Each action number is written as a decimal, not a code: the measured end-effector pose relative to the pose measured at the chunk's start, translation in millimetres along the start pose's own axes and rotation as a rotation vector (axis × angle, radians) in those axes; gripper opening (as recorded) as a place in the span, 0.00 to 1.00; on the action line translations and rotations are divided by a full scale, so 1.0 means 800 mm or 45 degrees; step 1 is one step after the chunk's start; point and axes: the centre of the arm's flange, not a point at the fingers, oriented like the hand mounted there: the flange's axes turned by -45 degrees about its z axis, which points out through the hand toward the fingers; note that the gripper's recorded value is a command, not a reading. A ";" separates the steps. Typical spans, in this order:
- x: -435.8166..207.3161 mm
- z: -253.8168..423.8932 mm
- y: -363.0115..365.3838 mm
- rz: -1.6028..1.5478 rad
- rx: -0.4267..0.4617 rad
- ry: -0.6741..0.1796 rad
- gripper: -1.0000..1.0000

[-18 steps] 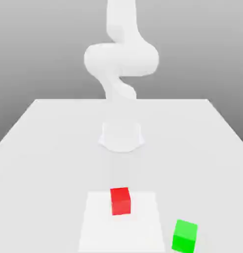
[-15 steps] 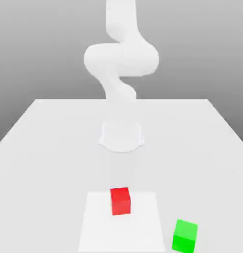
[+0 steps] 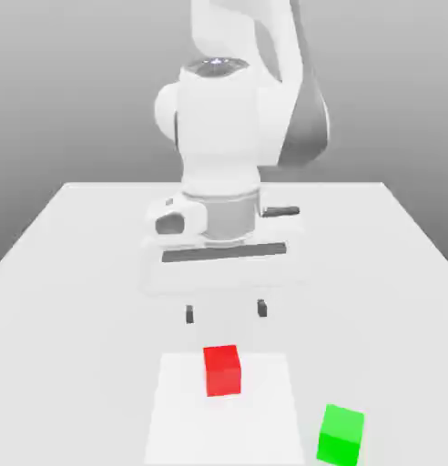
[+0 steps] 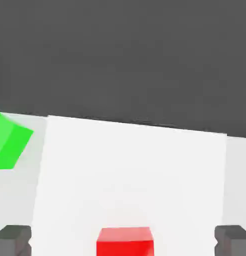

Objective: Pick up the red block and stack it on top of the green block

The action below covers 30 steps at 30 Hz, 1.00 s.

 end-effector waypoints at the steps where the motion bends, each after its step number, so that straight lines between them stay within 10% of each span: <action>1: -0.005 0.015 -0.001 -0.006 -0.003 -0.016 0.50; 7: -0.012 0.087 -0.001 -0.010 -0.005 -0.034 0.50; 8: -0.014 0.094 -0.001 -0.009 -0.004 -0.034 0.00; 30: 0.095 -0.013 -0.108 -0.415 -0.020 -0.036 0.00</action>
